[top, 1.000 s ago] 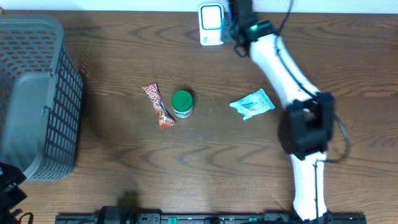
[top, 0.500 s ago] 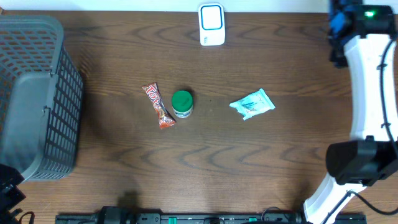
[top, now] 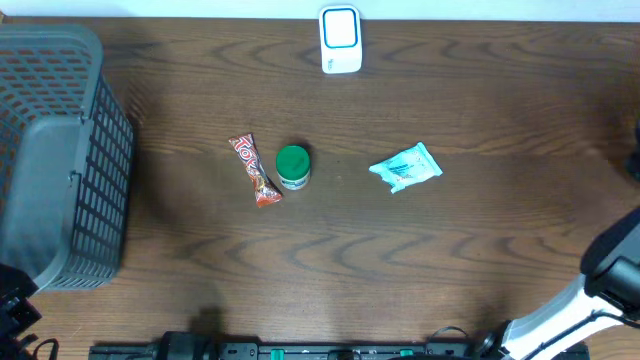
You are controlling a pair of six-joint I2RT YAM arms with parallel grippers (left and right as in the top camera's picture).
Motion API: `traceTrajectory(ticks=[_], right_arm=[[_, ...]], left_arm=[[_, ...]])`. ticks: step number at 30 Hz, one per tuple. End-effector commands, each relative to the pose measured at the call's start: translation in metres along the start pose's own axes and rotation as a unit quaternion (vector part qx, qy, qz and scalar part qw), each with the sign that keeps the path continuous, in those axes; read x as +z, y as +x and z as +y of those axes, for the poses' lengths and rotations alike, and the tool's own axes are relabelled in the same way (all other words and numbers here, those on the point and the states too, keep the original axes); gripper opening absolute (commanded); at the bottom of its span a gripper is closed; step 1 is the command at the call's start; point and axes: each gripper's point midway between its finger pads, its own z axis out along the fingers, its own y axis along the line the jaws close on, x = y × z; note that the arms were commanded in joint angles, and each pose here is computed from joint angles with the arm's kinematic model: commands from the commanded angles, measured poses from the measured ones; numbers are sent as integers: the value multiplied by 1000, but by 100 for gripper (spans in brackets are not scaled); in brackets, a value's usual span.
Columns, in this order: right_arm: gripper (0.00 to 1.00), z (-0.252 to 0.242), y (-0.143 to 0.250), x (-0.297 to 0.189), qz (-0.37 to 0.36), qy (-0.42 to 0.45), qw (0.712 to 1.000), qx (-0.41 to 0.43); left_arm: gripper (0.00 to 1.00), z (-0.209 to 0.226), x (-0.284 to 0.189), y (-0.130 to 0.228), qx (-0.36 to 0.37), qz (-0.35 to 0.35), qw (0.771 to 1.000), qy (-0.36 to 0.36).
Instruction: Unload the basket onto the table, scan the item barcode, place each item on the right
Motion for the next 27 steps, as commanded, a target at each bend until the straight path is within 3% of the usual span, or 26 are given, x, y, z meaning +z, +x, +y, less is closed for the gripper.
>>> traceTrajectory(ticks=[1,3,7,16,23,27], right_arm=[[50,-12,22,35,39,5,999,25],[54,-21,32,51,54,11,998,35],[73,-34,37,63,79,6,995,55],[98,-3,30,13,135,-124,982,33],[99,53,47,-44,173,-242,955,-9],[96,91,72,-79,173,-285,940,-78]], left_arm=[[98,1,0,1,-6,0,1000,-3],[98,1,0,2,-6,0,1000,-3],[98,2,0,2,-6,1,1000,-3],[98,2,0,2,-6,1,1000,-3],[98,1,0,1,-7,-1,1000,-3],[98,1,0,1,-7,-1,1000,-3]])
